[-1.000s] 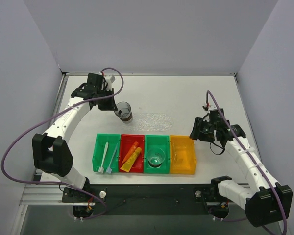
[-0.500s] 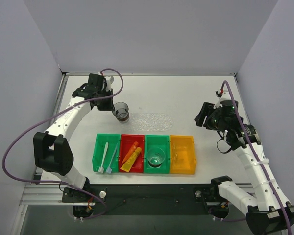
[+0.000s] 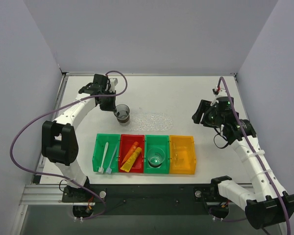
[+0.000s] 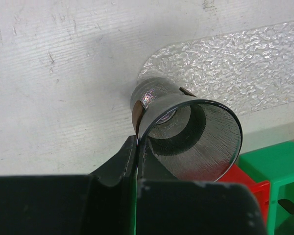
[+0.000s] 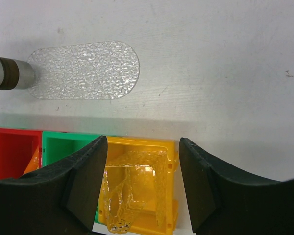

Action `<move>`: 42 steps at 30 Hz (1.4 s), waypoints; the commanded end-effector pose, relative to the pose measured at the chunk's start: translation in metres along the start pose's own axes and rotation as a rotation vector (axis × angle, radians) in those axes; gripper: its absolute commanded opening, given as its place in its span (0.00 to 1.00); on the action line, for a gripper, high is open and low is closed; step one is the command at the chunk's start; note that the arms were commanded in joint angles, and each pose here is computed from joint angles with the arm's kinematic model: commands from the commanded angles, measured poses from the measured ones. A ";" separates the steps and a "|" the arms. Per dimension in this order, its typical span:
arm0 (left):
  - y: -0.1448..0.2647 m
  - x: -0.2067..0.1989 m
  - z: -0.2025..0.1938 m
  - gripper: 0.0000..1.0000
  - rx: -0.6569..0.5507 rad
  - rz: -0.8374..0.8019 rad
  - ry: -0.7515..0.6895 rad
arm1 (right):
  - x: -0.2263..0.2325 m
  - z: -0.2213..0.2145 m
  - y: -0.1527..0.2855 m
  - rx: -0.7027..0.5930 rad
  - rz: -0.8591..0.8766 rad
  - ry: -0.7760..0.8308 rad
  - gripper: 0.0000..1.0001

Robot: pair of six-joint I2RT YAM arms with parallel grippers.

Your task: Prepare toiletry sets of a toothbrush and toothpaste on the tray

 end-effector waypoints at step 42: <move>-0.013 -0.003 0.032 0.00 -0.106 0.028 -0.065 | 0.013 0.018 -0.021 0.007 0.042 0.019 0.56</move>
Point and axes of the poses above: each gripper's point midway between its finger pads, its own y axis back along the fingers, its own x axis along the line the jaws close on, z = x × y, the point moved 4 cm from there along y, back along the fingers, and after that the axes turned 5 degrees about -y, right-handed, at the moved point
